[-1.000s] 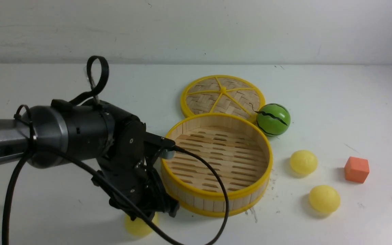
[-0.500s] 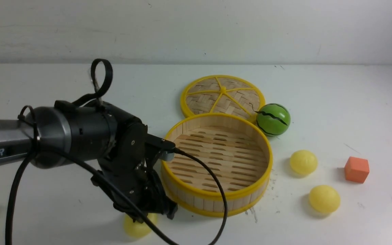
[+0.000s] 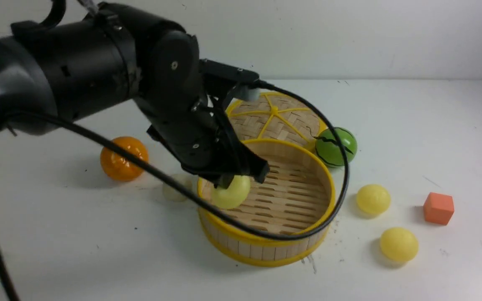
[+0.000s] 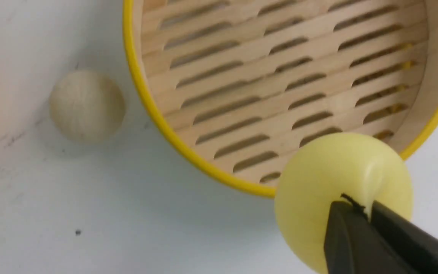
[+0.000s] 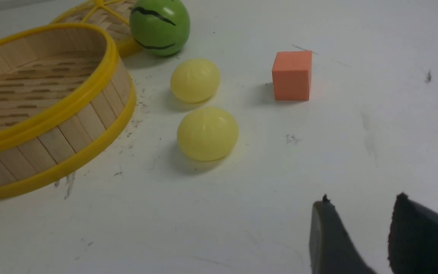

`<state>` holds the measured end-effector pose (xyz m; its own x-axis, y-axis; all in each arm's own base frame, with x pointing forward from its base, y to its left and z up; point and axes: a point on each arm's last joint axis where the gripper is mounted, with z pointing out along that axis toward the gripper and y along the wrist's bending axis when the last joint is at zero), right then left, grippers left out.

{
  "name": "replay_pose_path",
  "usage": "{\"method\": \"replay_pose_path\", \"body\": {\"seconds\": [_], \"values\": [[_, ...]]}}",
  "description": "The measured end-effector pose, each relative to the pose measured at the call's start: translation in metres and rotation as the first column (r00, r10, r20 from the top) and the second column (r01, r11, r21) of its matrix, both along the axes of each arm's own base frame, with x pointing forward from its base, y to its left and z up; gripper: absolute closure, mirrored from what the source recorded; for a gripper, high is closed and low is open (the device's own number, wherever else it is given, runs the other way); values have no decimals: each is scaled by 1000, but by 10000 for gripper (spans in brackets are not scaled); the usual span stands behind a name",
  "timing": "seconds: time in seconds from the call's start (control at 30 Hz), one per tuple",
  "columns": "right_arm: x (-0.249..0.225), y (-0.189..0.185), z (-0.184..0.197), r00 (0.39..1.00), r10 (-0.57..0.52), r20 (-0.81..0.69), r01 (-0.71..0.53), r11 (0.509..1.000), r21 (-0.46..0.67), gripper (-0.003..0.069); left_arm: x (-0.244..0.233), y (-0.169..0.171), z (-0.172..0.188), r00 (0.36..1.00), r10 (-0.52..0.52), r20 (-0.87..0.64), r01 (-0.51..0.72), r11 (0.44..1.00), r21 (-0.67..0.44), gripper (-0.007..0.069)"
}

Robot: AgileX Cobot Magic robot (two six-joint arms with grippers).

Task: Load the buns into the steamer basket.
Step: Use the left arm to put the steamed stuffed bun into the steamer, then use the left arm to grab a steamed stuffed bun

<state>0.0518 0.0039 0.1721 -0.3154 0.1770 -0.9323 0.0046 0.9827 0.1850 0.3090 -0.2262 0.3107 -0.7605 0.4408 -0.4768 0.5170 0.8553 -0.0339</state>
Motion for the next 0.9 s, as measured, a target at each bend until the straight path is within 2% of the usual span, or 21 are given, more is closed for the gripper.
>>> {"method": "replay_pose_path", "body": {"seconds": [0.23,0.4,0.53,0.7,0.8,0.9], "values": [[0,0,0,1000,0,0,0,1000,0,420,47,-32,-61,995,-21,-99,33,992,124,638],[0,0,0,1000,0,0,0,1000,0,420,63,-39,-92,990,-16,-141,44,978,203,629],[0,0,0,1000,0,0,0,1000,0,420,69,-38,-95,989,-5,-146,34,980,197,529],[0,0,0,1000,0,0,0,1000,0,420,70,-31,-83,990,11,-138,12,986,167,302],[0,0,0,1000,0,0,0,1000,0,420,63,-25,-55,995,12,-100,3,989,149,197],[0,0,0,1000,0,0,0,1000,0,420,56,-9,-16,1000,19,-16,-17,989,149,179]]}}
